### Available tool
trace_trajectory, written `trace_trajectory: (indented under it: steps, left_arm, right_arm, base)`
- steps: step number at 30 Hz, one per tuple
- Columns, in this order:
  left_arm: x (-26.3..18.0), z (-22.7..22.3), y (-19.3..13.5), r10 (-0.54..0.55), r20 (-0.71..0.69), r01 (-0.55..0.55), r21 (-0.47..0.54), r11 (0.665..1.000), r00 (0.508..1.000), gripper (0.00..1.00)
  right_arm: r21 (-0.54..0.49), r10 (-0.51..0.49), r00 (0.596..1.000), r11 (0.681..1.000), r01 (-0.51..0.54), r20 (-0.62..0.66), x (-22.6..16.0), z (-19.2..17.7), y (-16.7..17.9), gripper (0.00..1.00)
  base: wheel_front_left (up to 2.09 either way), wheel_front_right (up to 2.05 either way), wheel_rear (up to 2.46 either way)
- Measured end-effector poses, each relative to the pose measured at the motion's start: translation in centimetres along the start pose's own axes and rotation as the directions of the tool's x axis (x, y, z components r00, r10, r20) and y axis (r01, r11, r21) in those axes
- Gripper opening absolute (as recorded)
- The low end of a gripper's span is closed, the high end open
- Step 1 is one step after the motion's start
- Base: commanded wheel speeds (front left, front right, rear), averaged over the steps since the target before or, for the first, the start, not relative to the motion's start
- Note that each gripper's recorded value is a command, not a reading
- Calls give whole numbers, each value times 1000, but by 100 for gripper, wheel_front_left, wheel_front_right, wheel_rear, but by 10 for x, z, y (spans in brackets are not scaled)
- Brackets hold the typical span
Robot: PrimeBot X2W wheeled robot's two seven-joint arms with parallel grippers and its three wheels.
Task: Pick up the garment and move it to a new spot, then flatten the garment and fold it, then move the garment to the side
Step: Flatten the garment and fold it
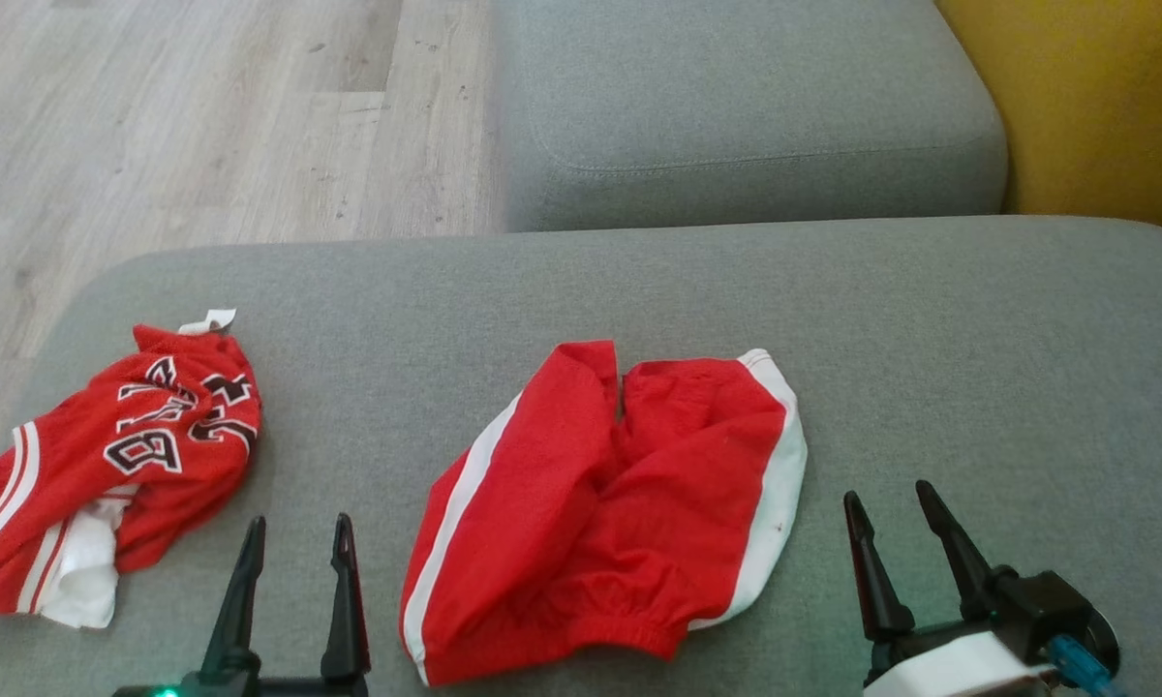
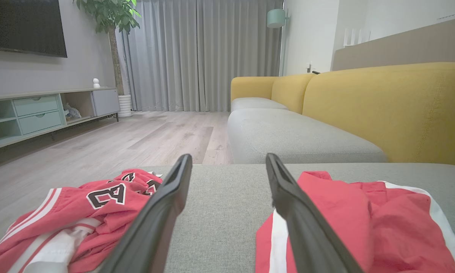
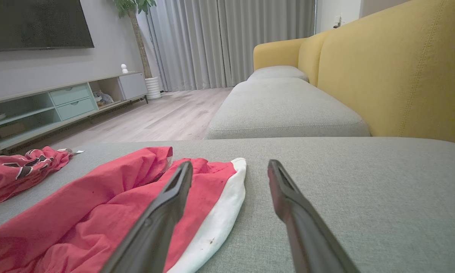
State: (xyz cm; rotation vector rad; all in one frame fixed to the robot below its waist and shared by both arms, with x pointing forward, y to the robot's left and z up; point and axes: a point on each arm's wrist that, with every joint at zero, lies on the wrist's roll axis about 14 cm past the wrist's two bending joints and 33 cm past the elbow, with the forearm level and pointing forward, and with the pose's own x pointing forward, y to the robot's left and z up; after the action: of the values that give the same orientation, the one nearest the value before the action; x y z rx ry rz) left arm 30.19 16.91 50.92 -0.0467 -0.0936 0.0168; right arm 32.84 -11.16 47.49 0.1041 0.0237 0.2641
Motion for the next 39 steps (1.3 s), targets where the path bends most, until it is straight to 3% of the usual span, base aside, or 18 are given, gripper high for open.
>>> trace_trajectory:
  steps: [28,31,34,37,39]
  left_arm:
    - [0,-6,-5,-24,-19,24,19,1000,1000,100]
    - [0,-11,-15,-67,-34,67,8,998,997,100]
    - [-3,-23,-51,-212,-74,210,-33,977,974,100]
    - [-9,-33,-88,-354,-108,349,-56,935,929,100]
    - [-14,-38,-116,-457,-122,453,-56,890,881,100]
  right_arm:
    - [2,-1,1000,1000,1,-8,1,-2,0,100]
    - [3,-3,1000,1000,3,-10,1,-3,-1,100]
    - [9,-16,1000,1000,17,-24,0,-7,-5,100]
    - [13,-28,999,1000,28,-34,0,-10,-8,100]
    - [12,-37,999,999,38,-36,2,-11,-11,100]
  base:
    - [0,0,0]
    - [0,0,0]
    - [0,0,0]
    - [0,0,0]
    - [0,0,0]
